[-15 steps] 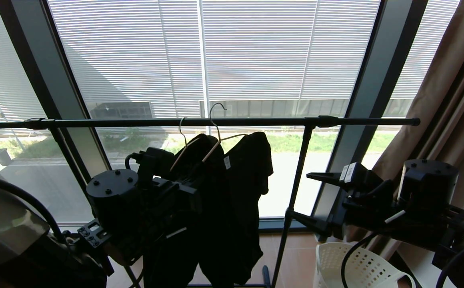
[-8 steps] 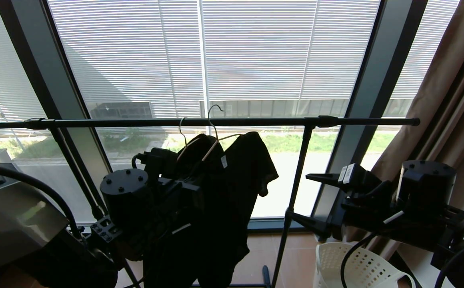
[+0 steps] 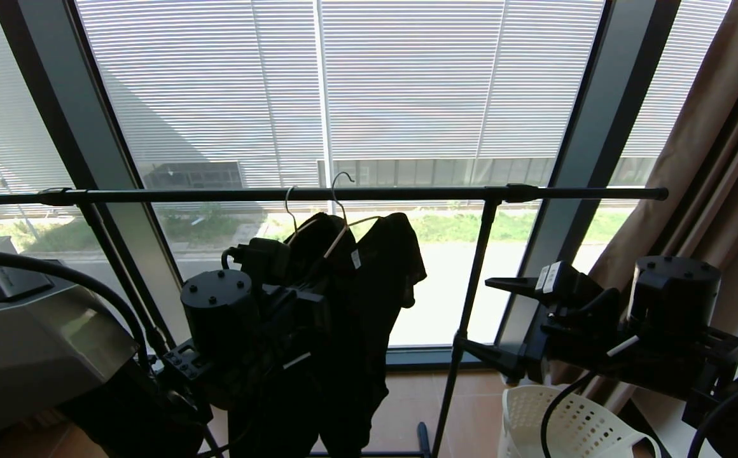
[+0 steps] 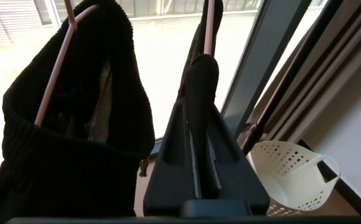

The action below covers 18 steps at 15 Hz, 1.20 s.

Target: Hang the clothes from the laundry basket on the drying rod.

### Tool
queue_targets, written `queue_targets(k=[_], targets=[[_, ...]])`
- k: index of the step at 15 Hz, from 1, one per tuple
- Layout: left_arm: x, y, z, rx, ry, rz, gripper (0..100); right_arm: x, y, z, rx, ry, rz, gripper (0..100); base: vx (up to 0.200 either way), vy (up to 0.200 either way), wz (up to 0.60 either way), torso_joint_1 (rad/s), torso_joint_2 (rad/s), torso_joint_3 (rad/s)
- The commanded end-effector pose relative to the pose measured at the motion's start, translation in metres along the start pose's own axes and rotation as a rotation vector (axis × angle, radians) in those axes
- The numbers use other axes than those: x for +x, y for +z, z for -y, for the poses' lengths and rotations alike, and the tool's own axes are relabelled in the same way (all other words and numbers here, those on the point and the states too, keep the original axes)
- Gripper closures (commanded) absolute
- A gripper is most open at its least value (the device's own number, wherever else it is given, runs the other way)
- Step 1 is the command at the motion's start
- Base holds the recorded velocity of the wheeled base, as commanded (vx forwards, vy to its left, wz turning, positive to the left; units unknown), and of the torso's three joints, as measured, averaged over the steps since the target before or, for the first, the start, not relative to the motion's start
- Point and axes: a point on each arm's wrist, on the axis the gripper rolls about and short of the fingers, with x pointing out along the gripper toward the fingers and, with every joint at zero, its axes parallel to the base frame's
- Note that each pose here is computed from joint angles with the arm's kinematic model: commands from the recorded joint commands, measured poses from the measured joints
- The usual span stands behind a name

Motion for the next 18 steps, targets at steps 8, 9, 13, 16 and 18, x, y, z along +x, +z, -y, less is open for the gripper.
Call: queue_targets(k=[8, 9, 13, 16, 18], targets=[[0.005, -0.010, 0.001, 0.001, -0.001, -0.003, 100, 0.000, 0.000, -0.001, 0.000, 0.003, -0.002, 0, 0.000, 0.000, 0.00, 0.000, 0.00, 0.000], [0.005, -0.010, 0.001, 0.002, -0.003, 0.000, 100, 0.000, 0.000, 0.000, 0.000, 0.001, -0.001, 0, 0.000, 0.000, 0.00, 0.000, 0.00, 0.000], [0.007, -0.014, 0.001, 0.004, -0.002, -0.012, 100, 0.000, -0.001, -0.001, 0.000, 0.003, -0.002, 0, 0.000, 0.000, 0.00, 0.000, 0.00, 0.000], [0.008, -0.016, 0.000, 0.005, 0.000, -0.018, 100, 0.000, -0.001, -0.001, 0.000, 0.003, -0.002, 0, 0.000, 0.000, 0.00, 0.000, 0.00, 0.000], [0.009, -0.019, 0.000, 0.006, 0.001, -0.026, 100, 0.000, -0.001, -0.001, 0.000, 0.003, -0.002, 0, 0.000, 0.000, 0.00, 0.000, 0.00, 0.000]])
